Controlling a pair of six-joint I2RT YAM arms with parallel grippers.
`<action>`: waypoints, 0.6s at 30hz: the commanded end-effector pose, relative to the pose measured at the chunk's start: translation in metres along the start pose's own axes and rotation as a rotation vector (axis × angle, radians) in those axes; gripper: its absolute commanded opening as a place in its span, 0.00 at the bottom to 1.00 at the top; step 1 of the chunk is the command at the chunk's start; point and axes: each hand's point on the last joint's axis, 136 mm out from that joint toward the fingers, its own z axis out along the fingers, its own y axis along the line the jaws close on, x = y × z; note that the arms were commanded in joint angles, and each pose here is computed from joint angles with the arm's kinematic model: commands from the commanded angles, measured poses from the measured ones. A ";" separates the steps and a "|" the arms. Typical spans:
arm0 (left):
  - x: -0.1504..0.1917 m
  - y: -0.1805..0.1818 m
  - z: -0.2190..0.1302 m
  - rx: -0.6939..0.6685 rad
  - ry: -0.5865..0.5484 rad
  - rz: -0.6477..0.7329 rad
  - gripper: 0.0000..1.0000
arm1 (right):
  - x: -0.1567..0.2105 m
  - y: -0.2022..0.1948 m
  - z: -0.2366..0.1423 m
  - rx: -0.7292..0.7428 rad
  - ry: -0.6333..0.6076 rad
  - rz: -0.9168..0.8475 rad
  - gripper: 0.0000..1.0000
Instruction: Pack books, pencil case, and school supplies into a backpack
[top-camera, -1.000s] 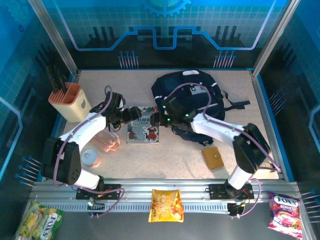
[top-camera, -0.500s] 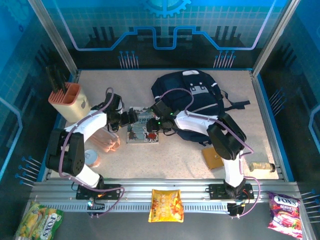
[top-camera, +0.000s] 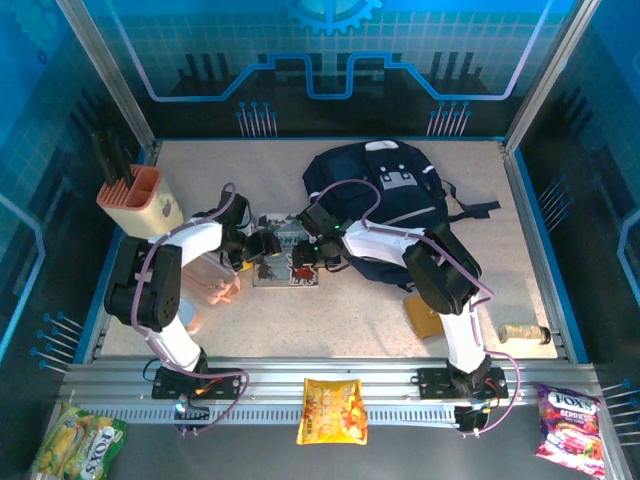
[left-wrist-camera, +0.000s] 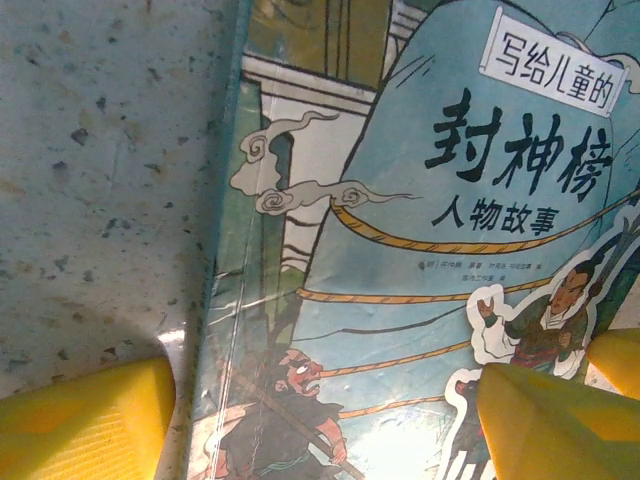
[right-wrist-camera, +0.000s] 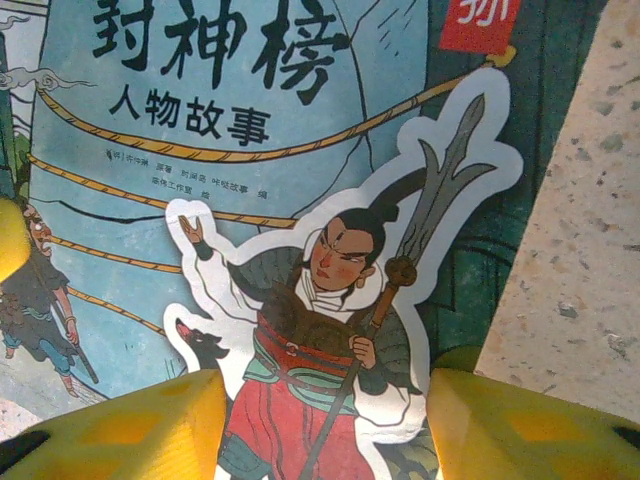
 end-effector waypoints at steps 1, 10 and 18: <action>-0.001 -0.010 -0.002 0.058 0.025 0.000 0.80 | 0.011 -0.006 0.008 0.033 0.050 -0.013 0.57; 0.008 -0.019 -0.004 0.107 0.078 -0.021 0.80 | 0.017 -0.010 0.017 0.034 0.078 0.006 0.57; 0.023 -0.054 -0.048 0.294 0.033 -0.026 0.69 | 0.026 -0.023 0.026 0.066 0.089 0.026 0.55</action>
